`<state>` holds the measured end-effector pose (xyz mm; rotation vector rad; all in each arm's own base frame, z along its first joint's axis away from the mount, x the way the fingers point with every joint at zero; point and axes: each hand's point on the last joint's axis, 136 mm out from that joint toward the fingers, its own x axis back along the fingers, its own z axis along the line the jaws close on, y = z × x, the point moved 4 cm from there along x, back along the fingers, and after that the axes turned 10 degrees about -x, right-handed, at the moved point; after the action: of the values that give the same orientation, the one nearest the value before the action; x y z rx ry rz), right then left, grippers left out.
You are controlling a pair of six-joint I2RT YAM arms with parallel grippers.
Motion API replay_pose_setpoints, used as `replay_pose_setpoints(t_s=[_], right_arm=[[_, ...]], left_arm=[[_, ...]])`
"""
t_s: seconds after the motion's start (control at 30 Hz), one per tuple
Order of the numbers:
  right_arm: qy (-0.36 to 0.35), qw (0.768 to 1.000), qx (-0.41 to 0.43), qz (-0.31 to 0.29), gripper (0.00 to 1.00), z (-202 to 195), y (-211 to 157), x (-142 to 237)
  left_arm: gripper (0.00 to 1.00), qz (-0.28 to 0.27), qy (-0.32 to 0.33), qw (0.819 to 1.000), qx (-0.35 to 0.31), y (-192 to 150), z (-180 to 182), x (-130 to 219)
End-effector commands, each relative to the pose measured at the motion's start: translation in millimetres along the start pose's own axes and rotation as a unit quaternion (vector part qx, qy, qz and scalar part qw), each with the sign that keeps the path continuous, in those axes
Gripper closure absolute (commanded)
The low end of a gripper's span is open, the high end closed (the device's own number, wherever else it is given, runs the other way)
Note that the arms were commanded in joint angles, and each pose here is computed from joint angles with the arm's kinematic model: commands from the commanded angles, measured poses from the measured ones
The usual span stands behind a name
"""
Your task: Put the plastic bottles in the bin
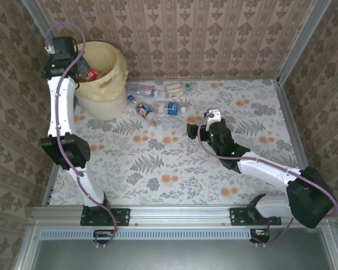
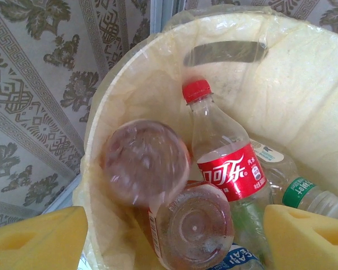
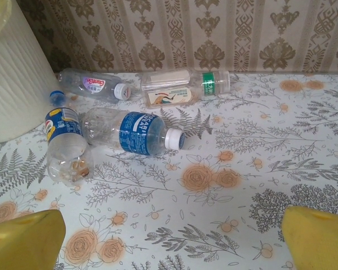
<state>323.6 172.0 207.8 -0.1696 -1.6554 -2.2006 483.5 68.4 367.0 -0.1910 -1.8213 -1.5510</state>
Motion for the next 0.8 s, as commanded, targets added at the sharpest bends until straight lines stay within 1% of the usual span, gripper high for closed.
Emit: replay_pose_setpoints(t_s=[0.0, 0.1, 0.17, 0.3, 0.37, 0.47, 0.53, 0.67, 0.77], right_arm=[[-0.002, 1.000, -0.006, 0.013, 0.00, -2.4, -4.6, -1.6], [-0.002, 1.000, -0.006, 0.014, 0.00, -2.2, -4.9, -2.2], [-0.003, 1.000, -0.006, 0.014, 0.00, -2.5, -4.8, -3.0], [-0.003, 1.000, -0.007, 0.017, 0.00, -2.5, -6.1, -3.4], [-0.003, 1.000, -0.008, 0.019, 0.00, -2.6, -6.7, -3.6], [-0.004, 1.000, -0.011, 0.025, 0.00, -3.0, -8.7, -3.6], [-0.005, 1.000, -0.017, 0.026, 0.00, -3.9, -10.3, -3.2], [0.006, 0.999, -0.039, 0.019, 0.00, -4.8, -15.6, -2.8], [0.013, 0.999, -0.041, 0.024, 0.00, -3.7, -19.3, -4.3]], left_arm=[[0.17, -0.012, 0.000, 1.000, 0.009, 7.6, 2.9, 14.8], [0.16, -0.015, -0.004, 1.000, 0.008, 8.6, 3.0, 19.2], [0.15, -0.021, -0.019, 1.000, 0.003, 10.7, -0.6, 23.6], [0.10, -0.038, -0.058, 0.998, -0.006, 14.7, -10.0, 35.2], [0.07, -0.050, -0.091, 0.995, -0.010, 18.4, -15.8, 45.0], [0.03, -0.077, -0.154, 0.985, -0.018, 21.9, -26.3, 62.3], [0.01, -0.101, -0.192, 0.976, -0.020, 24.1, -29.5, 80.1], [0.00, -0.135, -0.243, 0.960, -0.032, 20.6, -31.1, 113.4], [0.00, -0.144, -0.274, 0.950, -0.027, 8.7, -35.0, 129.6]])
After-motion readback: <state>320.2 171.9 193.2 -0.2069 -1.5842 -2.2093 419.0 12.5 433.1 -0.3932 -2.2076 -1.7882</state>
